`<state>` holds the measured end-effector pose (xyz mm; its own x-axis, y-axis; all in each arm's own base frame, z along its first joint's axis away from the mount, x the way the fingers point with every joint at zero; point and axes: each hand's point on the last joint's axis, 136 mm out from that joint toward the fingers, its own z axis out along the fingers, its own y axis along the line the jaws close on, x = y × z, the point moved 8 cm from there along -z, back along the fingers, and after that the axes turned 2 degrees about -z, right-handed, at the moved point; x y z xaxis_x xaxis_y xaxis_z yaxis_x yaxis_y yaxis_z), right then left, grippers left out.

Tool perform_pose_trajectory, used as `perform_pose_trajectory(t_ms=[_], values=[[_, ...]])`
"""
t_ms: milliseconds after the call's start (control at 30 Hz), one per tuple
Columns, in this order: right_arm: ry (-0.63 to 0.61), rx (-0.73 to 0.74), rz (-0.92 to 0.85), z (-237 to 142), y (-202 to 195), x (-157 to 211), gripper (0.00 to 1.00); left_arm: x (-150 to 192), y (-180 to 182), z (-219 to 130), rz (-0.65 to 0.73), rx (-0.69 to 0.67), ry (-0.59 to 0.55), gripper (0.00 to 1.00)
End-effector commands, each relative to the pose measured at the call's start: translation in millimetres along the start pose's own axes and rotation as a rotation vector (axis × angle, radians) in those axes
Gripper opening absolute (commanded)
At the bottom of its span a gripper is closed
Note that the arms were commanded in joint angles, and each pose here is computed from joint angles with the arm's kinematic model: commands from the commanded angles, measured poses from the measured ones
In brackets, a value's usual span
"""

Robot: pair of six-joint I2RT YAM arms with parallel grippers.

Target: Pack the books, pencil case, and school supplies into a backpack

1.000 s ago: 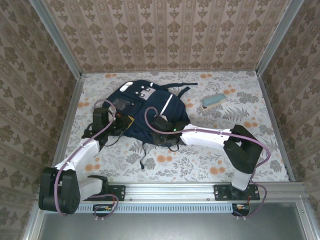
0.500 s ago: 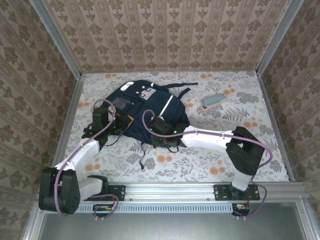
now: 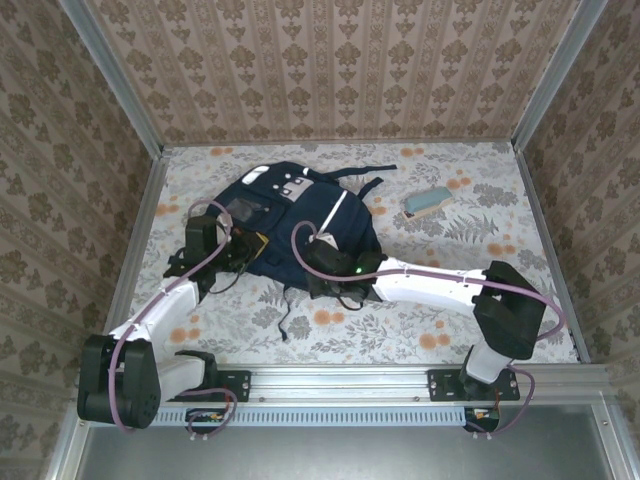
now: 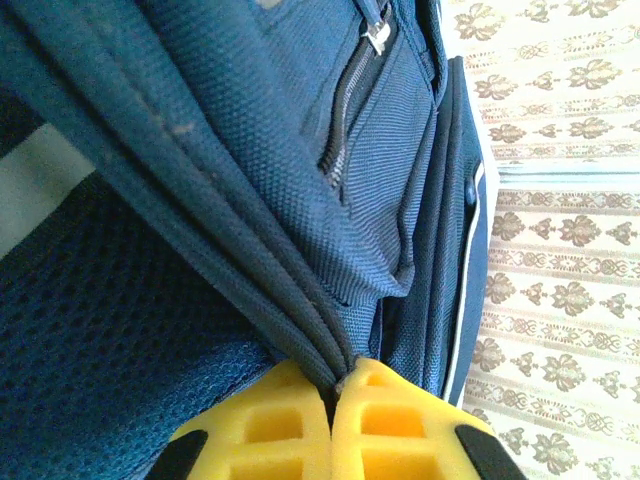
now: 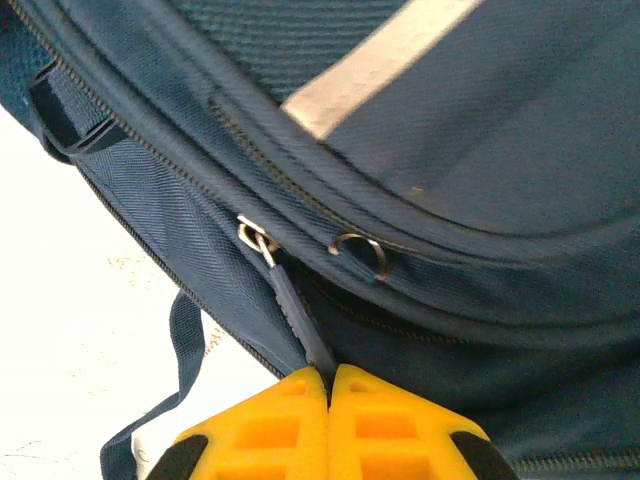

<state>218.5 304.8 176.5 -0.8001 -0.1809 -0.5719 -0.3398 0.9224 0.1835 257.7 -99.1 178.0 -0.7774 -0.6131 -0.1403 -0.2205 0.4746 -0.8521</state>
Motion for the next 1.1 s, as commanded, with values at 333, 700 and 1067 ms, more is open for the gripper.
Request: perform_pose_trajectory(t_ms=[333,700,1067], values=[[0.017,0.101,0.061,-24,-34,14,0.06,-5,4,-3,0.044,0.024,-0.002,0.10],[-0.095,0.024,0.245,-50,-56,3,0.66,25,-1,-45,0.275,-0.177,-0.007,0.62],[-0.144,0.074,0.518,-64,-130,21,0.84,89,-72,1,1.012,-0.412,0.180,0.58]])
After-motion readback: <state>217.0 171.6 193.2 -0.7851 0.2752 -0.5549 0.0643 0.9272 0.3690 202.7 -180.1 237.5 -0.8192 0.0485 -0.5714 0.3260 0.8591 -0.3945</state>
